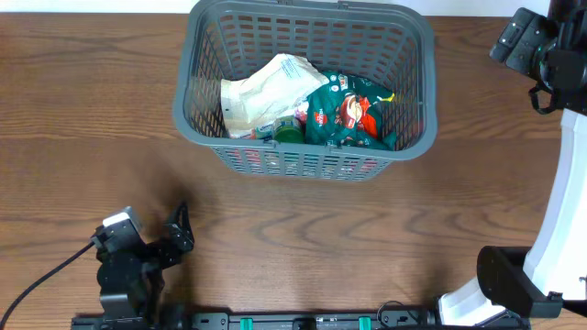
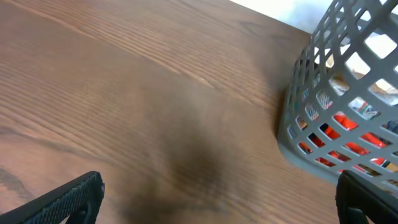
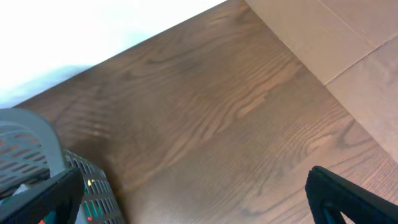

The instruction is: Pack container

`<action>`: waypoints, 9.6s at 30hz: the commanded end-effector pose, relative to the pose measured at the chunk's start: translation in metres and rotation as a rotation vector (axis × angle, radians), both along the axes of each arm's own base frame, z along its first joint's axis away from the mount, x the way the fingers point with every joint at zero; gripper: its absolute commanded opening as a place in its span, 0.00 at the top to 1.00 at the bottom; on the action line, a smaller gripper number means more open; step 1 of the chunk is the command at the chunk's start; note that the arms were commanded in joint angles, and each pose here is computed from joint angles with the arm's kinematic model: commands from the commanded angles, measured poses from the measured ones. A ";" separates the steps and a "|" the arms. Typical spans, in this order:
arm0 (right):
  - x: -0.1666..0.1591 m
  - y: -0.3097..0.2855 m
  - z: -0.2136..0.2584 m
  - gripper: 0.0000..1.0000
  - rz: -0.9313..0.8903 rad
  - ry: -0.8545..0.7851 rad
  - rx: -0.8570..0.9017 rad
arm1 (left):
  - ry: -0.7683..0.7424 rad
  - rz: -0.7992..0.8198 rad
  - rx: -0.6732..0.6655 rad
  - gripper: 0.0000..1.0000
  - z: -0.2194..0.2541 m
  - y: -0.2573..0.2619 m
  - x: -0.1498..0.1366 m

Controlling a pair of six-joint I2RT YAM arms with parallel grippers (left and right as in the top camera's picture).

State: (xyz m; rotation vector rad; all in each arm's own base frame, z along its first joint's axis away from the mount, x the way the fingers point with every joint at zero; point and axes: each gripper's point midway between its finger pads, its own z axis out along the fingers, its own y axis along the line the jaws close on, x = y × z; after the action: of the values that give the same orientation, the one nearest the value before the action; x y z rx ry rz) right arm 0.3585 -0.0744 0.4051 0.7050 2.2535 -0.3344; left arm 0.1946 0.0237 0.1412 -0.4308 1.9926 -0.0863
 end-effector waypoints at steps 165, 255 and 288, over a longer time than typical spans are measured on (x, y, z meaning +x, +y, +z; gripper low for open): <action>-0.003 -0.004 0.004 0.01 -0.025 -0.017 -0.005 | -0.320 -0.042 0.280 0.01 0.007 0.004 0.048; -0.116 0.093 -0.210 0.01 0.652 -0.761 -0.129 | -0.320 -0.042 0.280 0.01 0.007 0.004 0.048; -0.113 0.092 -0.240 0.01 0.655 -0.730 -0.132 | -0.320 -0.042 0.280 0.01 0.007 0.004 0.048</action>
State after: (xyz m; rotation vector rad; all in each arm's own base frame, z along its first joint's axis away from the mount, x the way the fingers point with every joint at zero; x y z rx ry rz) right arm 0.2467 0.0147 0.1648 -0.0165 1.6169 0.0803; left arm 0.2433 0.0269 0.1590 -0.1606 1.6441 0.0931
